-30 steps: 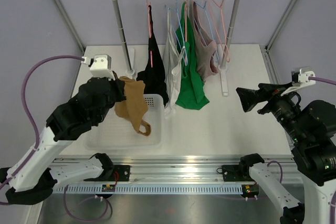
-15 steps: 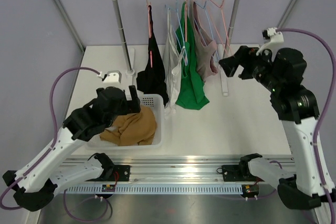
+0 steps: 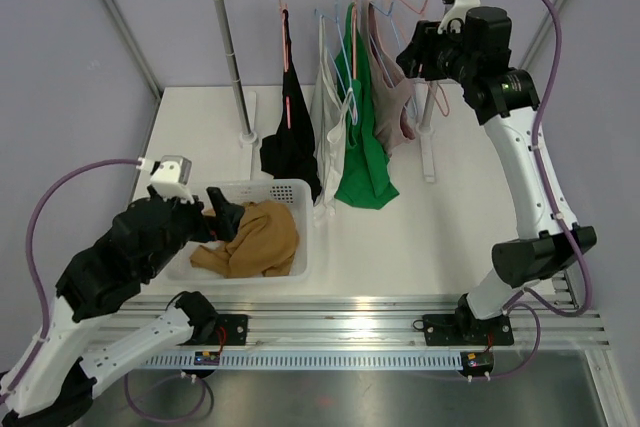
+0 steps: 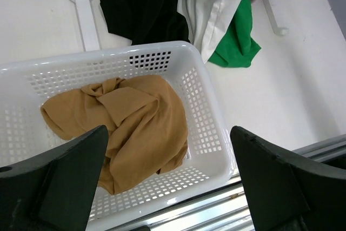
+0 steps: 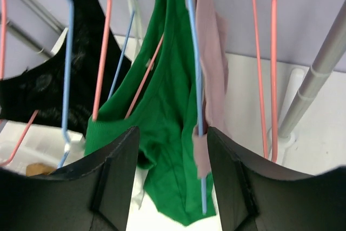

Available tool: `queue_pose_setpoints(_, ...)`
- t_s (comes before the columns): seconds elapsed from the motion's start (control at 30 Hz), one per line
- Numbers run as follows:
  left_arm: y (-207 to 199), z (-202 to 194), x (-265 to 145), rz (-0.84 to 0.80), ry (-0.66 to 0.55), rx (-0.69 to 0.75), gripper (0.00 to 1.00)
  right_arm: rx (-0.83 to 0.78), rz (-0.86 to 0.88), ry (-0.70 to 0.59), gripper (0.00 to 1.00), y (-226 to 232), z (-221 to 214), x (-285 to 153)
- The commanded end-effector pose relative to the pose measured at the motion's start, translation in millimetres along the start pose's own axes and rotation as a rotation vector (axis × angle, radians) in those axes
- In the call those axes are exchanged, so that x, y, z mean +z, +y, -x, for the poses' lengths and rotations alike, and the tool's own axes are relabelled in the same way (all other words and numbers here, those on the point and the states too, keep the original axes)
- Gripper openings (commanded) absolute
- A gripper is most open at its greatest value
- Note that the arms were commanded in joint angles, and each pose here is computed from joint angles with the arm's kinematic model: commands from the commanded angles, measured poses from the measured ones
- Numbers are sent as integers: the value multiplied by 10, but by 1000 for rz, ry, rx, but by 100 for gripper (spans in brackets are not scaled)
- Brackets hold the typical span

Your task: Remove the tank top from the hanger

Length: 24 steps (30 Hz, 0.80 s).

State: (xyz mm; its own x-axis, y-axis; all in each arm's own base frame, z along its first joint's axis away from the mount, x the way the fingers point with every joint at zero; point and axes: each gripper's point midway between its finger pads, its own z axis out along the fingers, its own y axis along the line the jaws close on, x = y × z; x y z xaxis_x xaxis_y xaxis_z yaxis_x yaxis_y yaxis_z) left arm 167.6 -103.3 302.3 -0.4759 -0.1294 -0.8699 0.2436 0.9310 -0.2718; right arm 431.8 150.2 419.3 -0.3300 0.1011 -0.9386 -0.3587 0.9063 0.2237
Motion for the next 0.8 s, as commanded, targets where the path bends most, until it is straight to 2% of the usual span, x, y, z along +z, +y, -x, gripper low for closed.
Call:
queue_pose_setpoints(0.0, 203, 48, -167, 41, -79, 14, 99, -57, -49, -50, 60, -134, 227, 215)
queue_pose_setpoints(0.17, 304, 2, -191, 62, -107, 19, 99, -88, -47, -16, 58, -195, 221, 513)
queue_pose_setpoints(0.27, 334, -52, -133, 81, -95, 35, 99, -94, -40, 21, 50, -221, 129, 711)
queue_pose_setpoints(0.3, 352, -71, -118, 89, -93, 41, 99, -93, -43, 35, 39, -249, 79, 789)
queue_pose_setpoints(0.57, 397, -192, 61, 122, -81, 75, 99, -118, -50, 12, 25, -215, 125, 838)
queue_pose_setpoints(0.6, 411, -199, 72, 131, -80, 77, 99, -119, -50, 12, 19, -211, 120, 841)
queue_pose_setpoints(0.63, 413, -201, 78, 133, -80, 78, 99, -118, -55, 16, 5, -215, 109, 839)
queue_pose_setpoints(0.77, 413, -212, 105, 141, -69, 84, 99, -159, -64, -40, 0, -147, 334, 652)
